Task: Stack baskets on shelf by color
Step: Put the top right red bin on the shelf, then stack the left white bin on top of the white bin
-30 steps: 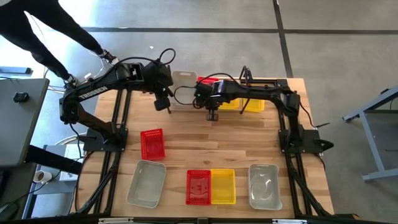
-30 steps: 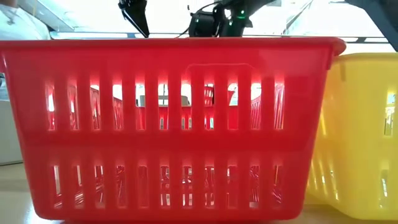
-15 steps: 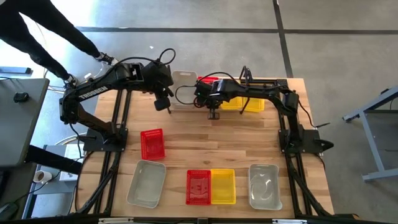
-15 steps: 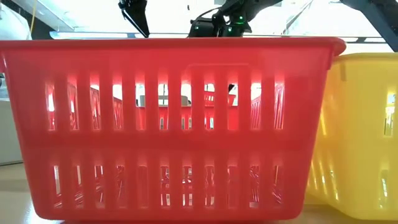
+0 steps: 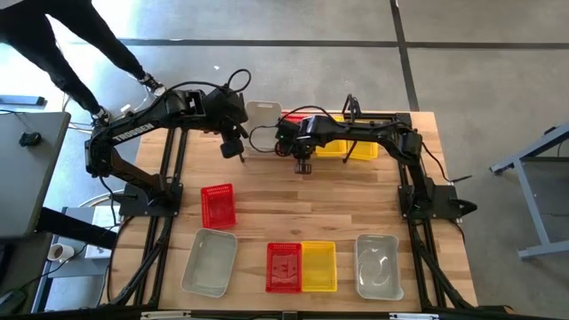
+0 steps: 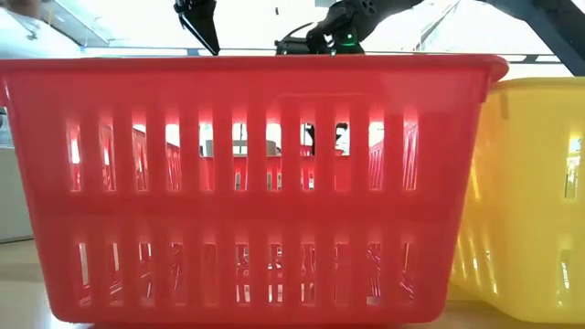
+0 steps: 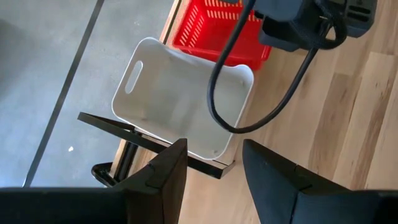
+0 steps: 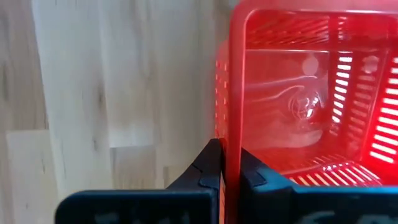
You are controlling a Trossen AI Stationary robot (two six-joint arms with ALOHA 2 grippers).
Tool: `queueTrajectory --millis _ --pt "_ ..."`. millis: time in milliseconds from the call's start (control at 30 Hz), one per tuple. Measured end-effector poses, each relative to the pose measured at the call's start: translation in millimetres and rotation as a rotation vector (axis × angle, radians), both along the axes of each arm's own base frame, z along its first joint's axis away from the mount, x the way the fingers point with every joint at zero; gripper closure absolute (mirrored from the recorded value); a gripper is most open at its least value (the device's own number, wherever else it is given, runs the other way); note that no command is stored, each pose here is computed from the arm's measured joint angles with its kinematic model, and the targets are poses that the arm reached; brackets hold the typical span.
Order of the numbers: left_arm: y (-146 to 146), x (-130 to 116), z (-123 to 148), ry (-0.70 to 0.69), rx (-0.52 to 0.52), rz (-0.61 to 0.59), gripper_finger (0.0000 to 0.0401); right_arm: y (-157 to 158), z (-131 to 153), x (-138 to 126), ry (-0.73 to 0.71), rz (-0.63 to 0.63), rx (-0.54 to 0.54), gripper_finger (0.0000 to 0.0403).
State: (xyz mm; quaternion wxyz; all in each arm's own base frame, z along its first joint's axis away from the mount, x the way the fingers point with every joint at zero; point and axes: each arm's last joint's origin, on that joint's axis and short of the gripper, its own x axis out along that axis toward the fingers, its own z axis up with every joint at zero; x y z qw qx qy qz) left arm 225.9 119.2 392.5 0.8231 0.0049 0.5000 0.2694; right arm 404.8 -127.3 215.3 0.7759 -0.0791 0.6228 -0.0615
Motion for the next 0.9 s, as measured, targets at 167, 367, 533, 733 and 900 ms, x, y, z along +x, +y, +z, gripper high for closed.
queueTrajectory --millis 167,367,533,733,900 --pt "0 0 0 0.002 0.001 -0.004 0.0256 -1 -1 2 -0.007 -0.007 -0.030 0.0403" --pt "0 0 -1 0.017 0.002 -0.023 0.0256 -1 0 2 -0.009 0.013 -0.036 0.0380" --pt "-1 -2 -1 0.030 -0.005 -0.023 0.0256 0 3 1 -0.009 -0.014 -0.032 0.0326" --pt "-3 -5 -4 0.062 -0.038 -0.003 0.0256 2 26 1 -0.012 -0.068 0.001 0.0287" --pt "-8 -11 -7 0.102 -0.135 0.009 0.0256 13 47 0 0.006 -0.123 0.032 0.0285"
